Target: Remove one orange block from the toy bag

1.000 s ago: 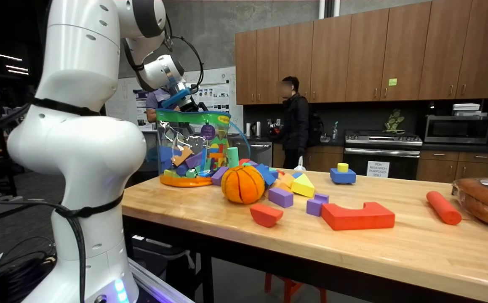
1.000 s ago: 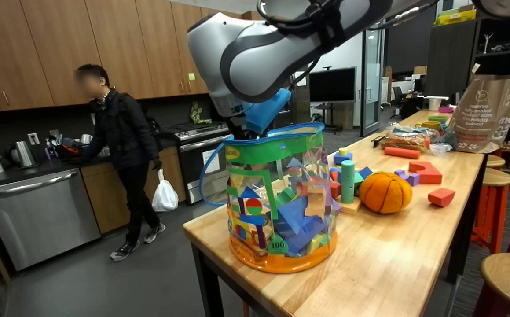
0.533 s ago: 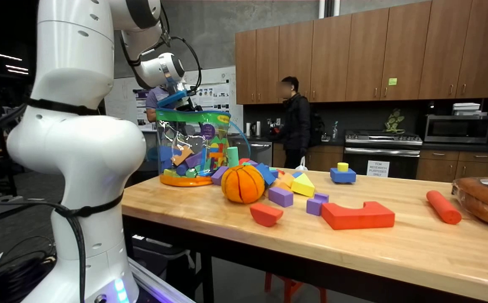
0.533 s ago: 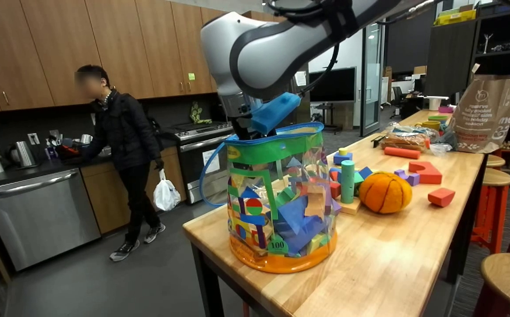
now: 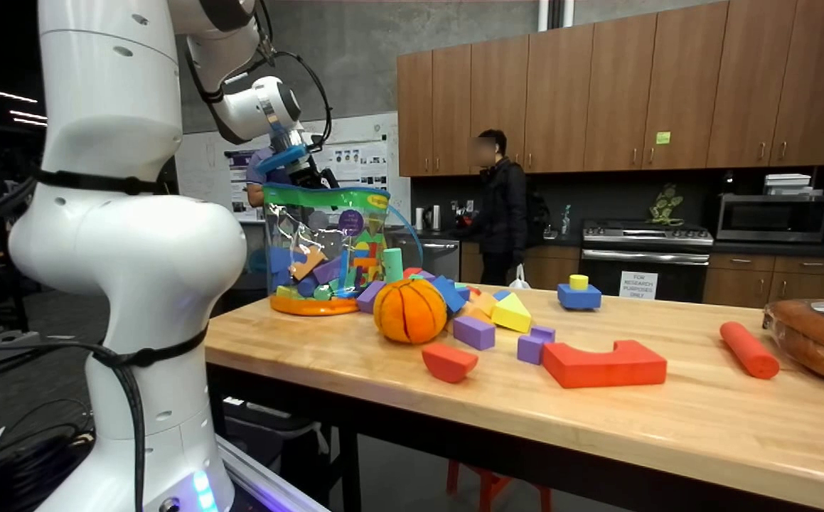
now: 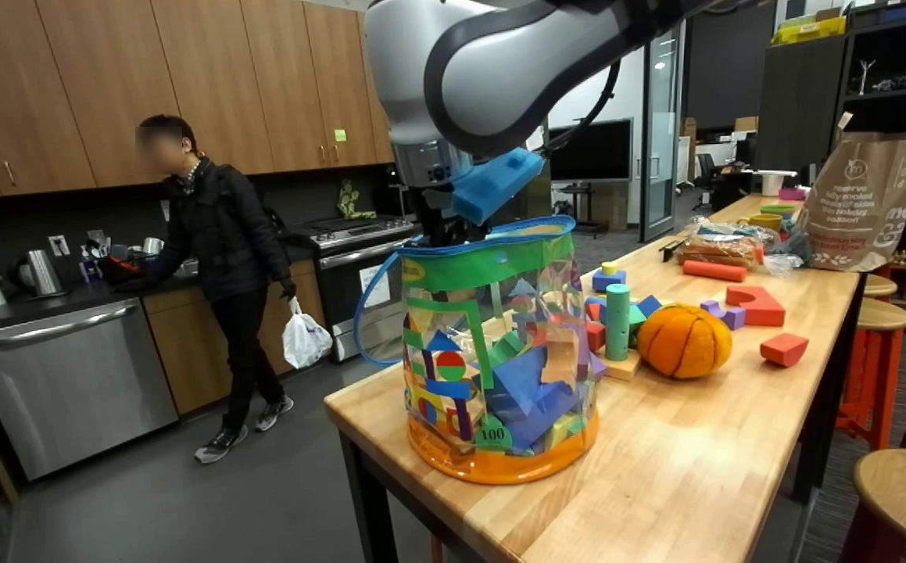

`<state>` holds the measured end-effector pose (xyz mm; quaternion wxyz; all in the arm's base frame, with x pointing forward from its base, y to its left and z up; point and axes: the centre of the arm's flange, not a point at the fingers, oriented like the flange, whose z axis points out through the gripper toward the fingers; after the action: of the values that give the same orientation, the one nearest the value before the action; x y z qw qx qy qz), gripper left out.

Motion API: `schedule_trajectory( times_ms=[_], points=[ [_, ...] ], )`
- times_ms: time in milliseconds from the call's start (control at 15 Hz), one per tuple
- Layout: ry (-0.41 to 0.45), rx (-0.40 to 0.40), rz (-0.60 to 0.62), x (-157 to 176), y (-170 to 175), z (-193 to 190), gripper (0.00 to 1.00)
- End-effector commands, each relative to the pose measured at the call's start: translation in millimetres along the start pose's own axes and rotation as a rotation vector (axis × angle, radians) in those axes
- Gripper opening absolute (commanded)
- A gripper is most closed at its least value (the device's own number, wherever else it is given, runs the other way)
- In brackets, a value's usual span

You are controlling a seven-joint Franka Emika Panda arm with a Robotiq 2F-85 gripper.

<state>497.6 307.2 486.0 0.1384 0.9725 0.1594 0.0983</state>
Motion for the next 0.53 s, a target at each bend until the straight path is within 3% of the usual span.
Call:
schedule_trajectory(
  times_ms=[0, 467],
  points=[
    [-0.028, 0.003, 0.001, 14, 2, 13, 1.00],
    [-0.175, 0.025, -0.003, 49, -2, 80, 1.00]
  ],
)
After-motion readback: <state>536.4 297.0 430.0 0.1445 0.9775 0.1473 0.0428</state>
